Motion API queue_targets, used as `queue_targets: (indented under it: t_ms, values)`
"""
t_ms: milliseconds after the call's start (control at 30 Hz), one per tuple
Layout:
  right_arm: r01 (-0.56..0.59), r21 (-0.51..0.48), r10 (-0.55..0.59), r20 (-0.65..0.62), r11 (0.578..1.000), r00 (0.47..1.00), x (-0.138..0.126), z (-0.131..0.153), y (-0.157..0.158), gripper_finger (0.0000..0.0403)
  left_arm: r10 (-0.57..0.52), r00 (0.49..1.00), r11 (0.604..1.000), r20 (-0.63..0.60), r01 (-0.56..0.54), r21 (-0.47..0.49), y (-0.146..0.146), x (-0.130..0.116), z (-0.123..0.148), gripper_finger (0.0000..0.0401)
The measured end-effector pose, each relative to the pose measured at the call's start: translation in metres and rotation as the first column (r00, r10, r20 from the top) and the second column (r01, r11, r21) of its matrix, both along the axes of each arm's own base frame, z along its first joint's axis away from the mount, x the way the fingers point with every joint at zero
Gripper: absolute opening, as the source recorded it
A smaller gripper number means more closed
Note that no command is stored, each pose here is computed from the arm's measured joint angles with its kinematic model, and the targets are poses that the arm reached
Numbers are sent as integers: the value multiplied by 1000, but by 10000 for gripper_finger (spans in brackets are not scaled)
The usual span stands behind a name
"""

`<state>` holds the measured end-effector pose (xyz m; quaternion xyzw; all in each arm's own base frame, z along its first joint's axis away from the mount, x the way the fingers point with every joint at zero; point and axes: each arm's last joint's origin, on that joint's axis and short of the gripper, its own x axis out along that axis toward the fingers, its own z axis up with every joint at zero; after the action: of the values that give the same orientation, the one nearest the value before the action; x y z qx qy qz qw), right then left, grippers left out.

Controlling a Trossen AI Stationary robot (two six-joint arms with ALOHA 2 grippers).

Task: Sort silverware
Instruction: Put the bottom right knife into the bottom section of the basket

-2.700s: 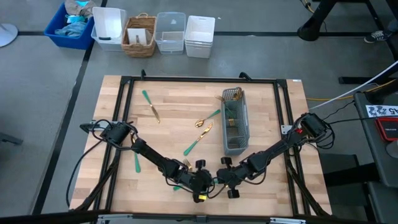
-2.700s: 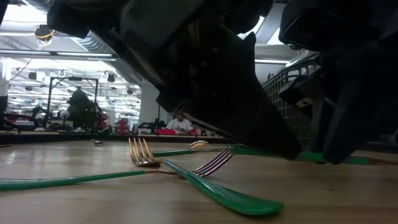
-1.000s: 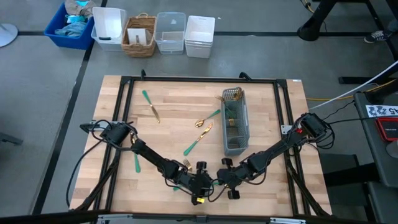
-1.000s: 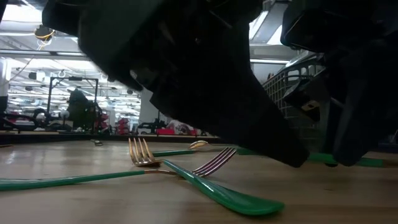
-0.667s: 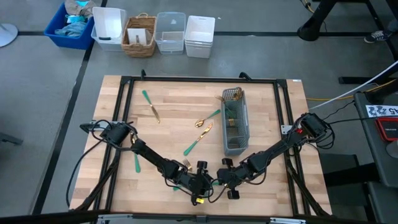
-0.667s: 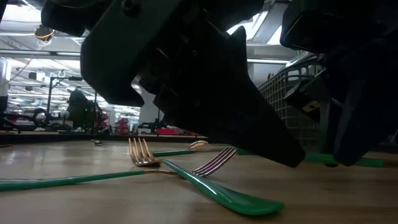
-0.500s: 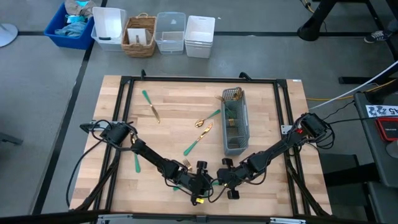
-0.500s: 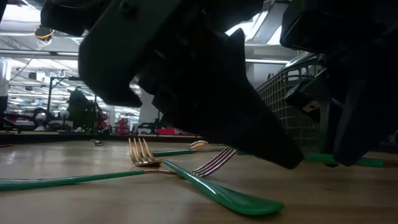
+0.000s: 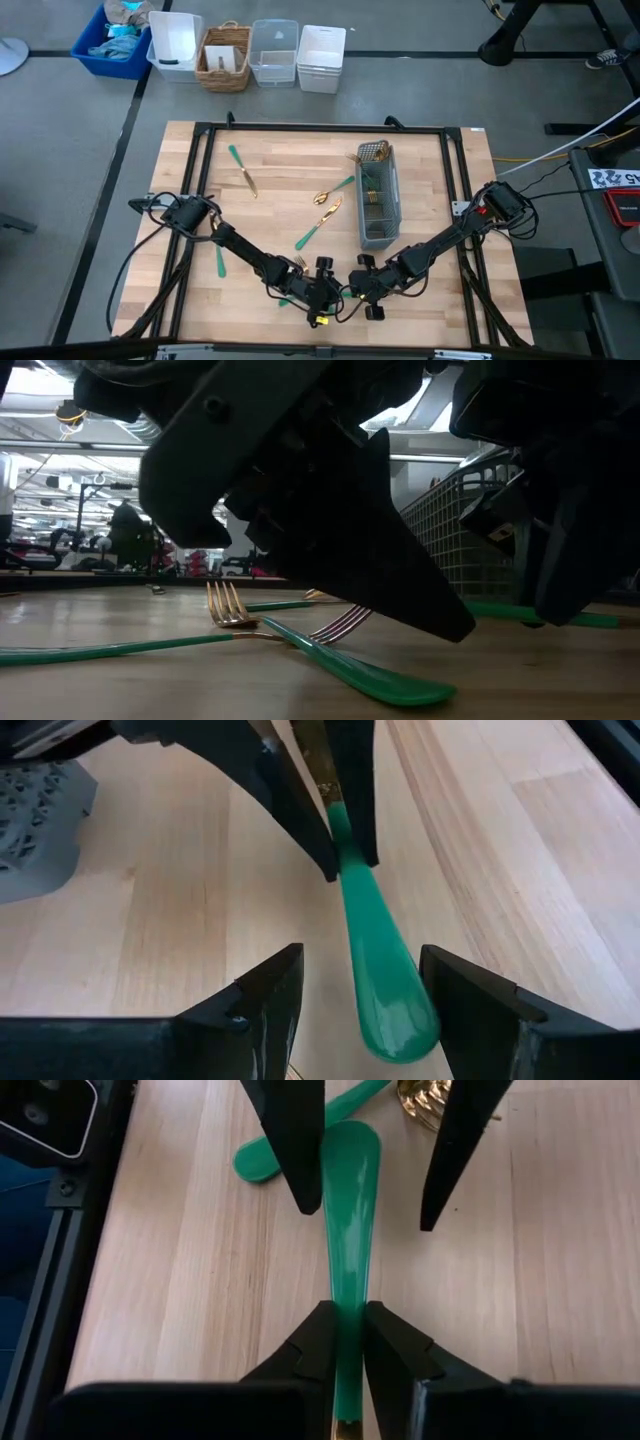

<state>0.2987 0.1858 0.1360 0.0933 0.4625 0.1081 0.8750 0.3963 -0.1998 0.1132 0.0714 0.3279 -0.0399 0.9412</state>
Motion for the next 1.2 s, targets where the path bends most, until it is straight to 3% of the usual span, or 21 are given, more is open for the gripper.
queue_targets:
  t_ms: [233, 633, 933, 1200]
  values:
    - [0, 0, 0, 0, 1000, 1000, 0, 0, 0, 48, -10, 1000, 1000, -2, 10, -5, 1, 1, -2, 183]
    - [3, 4, -3, 1, 1000, 1000, 0, 0, 0, 48, -31, 999, 999, -26, 31, -20, 1, 2, -9, 78]
    - [0, 1, 0, 2, 1000, 1000, 0, 0, 0, 48, -39, 999, 999, -26, 38, -18, 1, 2, -9, 94]
    - [-1, 3, 1, 2, 1000, 1000, 0, 0, 0, 48, -36, 999, 999, -24, 36, -20, 0, 2, -9, 77]
